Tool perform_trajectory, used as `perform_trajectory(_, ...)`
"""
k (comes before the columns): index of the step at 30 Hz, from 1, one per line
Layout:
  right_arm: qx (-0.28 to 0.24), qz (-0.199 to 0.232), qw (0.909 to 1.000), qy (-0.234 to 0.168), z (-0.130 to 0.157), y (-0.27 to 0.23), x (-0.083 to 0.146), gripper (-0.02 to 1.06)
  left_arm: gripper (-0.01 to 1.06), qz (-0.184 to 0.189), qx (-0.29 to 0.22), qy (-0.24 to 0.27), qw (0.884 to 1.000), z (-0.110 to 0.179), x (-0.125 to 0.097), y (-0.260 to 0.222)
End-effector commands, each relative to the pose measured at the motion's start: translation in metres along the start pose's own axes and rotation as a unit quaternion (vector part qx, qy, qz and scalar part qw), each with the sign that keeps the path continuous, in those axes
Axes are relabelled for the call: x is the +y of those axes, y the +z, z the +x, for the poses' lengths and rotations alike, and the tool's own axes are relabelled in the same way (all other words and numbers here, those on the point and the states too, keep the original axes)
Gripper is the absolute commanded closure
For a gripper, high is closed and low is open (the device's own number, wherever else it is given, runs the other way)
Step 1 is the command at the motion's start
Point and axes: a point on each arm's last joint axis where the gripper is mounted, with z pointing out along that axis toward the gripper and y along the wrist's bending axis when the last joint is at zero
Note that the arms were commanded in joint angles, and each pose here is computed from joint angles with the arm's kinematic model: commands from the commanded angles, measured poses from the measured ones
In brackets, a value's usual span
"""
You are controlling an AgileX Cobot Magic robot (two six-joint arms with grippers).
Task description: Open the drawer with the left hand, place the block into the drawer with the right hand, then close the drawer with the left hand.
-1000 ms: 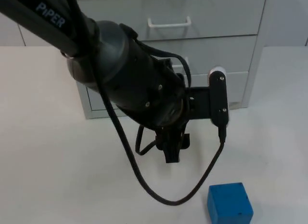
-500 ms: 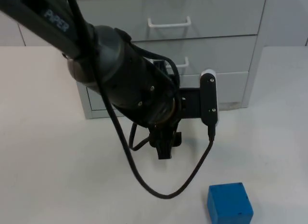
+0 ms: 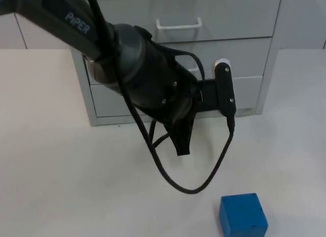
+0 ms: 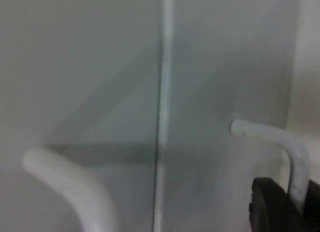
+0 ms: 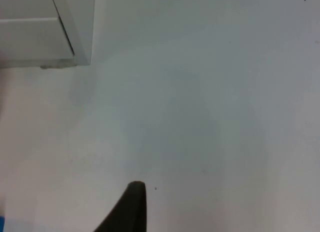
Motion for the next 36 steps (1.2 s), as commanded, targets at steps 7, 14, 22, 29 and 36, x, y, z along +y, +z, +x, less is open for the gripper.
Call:
perform_trajectory(7, -0.006, 0.004, 1.0000, 0.003, -0.001, 0.000, -0.001, -0.01, 1.05, 0.087, 0.069, -0.019, 0.994, -0.005, -0.035, -0.019)
perform_trajectory(14, -0.004, 0.004, 1.0000, 0.004, -0.001, 0.000, -0.001, -0.01, 1.05, 0.157, 0.078, -0.009, 0.984, -0.021, -0.058, -0.045)
perform_trajectory(22, -0.003, 0.004, 1.0000, 0.004, -0.001, 0.000, -0.001, -0.01, 1.05, 0.222, 0.084, 0.044, 0.971, -0.034, -0.081, -0.071)
perform_trajectory(29, -0.003, 0.004, 1.0000, 0.007, 0.000, 0.000, -0.001, -0.01, 1.05, 0.249, 0.081, 0.048, 0.964, -0.035, -0.087, -0.074)
perform_trajectory(36, -0.003, 0.004, 0.9999, 0.014, 0.000, 0.000, -0.001, -0.01, 1.05, 0.247, 0.076, 0.046, 0.965, -0.036, -0.084, -0.077)
